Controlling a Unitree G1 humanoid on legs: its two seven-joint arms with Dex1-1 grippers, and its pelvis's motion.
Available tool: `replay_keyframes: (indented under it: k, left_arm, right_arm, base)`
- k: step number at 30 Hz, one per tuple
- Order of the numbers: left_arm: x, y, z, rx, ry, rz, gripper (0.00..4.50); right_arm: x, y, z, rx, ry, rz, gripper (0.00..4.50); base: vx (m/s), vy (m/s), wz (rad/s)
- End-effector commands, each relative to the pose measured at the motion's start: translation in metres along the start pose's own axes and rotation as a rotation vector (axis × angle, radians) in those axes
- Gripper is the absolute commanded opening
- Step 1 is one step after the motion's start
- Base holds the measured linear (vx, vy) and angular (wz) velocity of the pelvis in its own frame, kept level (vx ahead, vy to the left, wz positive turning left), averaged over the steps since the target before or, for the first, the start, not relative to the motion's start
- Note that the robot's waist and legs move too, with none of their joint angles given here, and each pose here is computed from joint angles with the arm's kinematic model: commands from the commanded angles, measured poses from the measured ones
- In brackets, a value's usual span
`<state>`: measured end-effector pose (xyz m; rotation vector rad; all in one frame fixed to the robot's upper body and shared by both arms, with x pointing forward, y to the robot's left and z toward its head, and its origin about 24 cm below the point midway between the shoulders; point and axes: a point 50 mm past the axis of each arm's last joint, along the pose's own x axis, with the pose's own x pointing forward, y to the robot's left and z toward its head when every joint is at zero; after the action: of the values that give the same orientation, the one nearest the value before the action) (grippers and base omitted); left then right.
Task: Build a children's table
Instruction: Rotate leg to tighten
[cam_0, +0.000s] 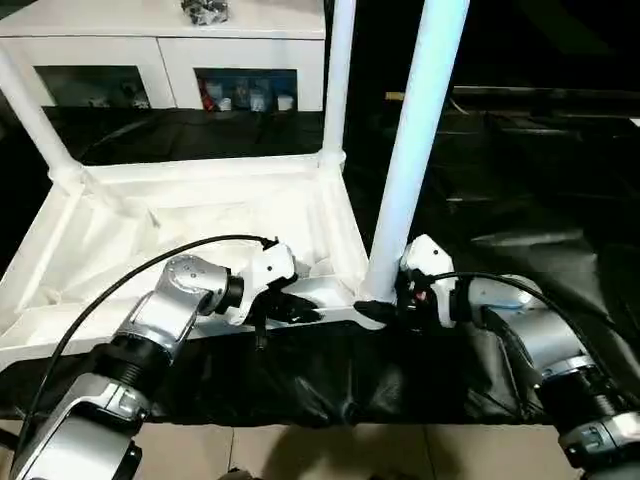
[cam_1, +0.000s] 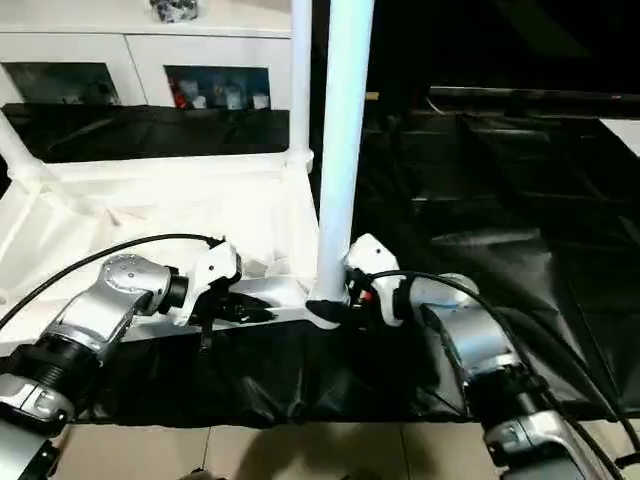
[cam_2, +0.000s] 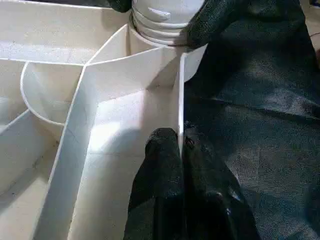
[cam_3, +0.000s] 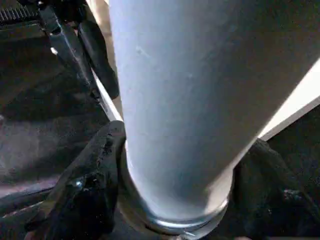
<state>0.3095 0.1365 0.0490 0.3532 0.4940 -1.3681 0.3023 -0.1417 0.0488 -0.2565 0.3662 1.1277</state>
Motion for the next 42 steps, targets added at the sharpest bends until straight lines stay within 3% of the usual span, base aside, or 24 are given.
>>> replay_keyframes:
  k: [1,8,10,11,14,16,19,20,21,23,25,27,31,36,42]
  left_arm:
    - [0.002,-0.003,-0.01,-0.047,0.0,-0.001,0.0]
    - [0.014,0.004,-0.004,-0.051,-0.023,0.097,0.0]
    - [0.033,0.002,0.005,-0.049,-0.039,0.121,0.0]
    - [0.033,0.002,0.005,-0.049,-0.039,0.121,0.0]
    - [0.058,-0.001,0.018,-0.04,-0.059,0.148,0.0]
    - [0.072,-0.002,0.028,-0.025,-0.07,0.161,0.0]
    - [0.083,-0.004,0.037,-0.002,-0.075,0.169,0.0]
    - [0.084,-0.003,0.038,0.006,-0.073,0.174,0.0]
    - [0.083,-0.003,0.039,0.015,-0.077,0.167,0.0]
    - [0.082,-0.003,0.039,0.016,-0.08,0.161,0.0]
    - [0.077,-0.003,0.036,0.02,-0.086,0.134,0.0]
    - [0.069,-0.005,0.03,0.029,-0.095,0.097,0.0]
    - [0.055,-0.008,0.019,0.029,-0.098,0.036,0.0]
    - [0.031,-0.011,0.01,0.025,-0.106,-0.045,0.0]
    - [0.017,-0.013,0.004,0.028,-0.073,-0.108,0.0]
  right_arm:
    - [-0.001,-0.006,0.001,-0.022,0.019,-0.033,2.74]
    - [0.009,-0.001,-0.009,0.065,-0.017,-0.137,2.72]
    - [0.025,0.008,-0.019,0.15,-0.029,-0.267,2.72]
    - [0.025,0.008,-0.019,0.15,-0.029,-0.267,2.72]
    - [0.049,0.026,-0.027,0.173,-0.007,-0.356,2.72]
    - [0.068,0.029,-0.02,0.195,-0.024,-0.429,2.72]
    - [0.086,0.029,0.001,0.223,-0.094,-0.452,2.72]
    - [0.088,0.028,0.006,0.225,-0.112,-0.452,3.28]
    - [0.087,0.024,0.012,0.21,-0.139,-0.441,3.28]
    - [0.084,0.021,0.012,0.205,-0.138,-0.439,3.42]
    - [0.073,0.017,0.009,0.201,-0.149,-0.393,3.62]
    - [0.059,0.014,0.0,0.136,-0.119,-0.328,3.88]
    - [0.035,0.011,-0.012,0.035,-0.065,-0.201,3.88]
    - [0.01,0.012,-0.013,-0.024,-0.051,0.004,3.88]
    - [0.001,0.014,-0.014,-0.047,-0.022,0.152,3.88]
  base:
    - [0.0,0.0,0.0]
    - [0.0,0.0,0.0]
    - [0.0,0.0,0.0]
    - [0.0,0.0,0.0]
    - [0.0,0.0,0.0]
    - [0.0,0.0,0.0]
    - [0.0,0.0,0.0]
    - [0.0,0.0,0.0]
    - [0.0,0.0,0.0]
    - [0.0,0.0,0.0]
    - [0.0,0.0,0.0]
    - [0.0,0.0,0.0]
    - [0.015,-0.006,0.01]
    - [0.061,-0.033,0.05]
    - [0.0,0.0,0.0]
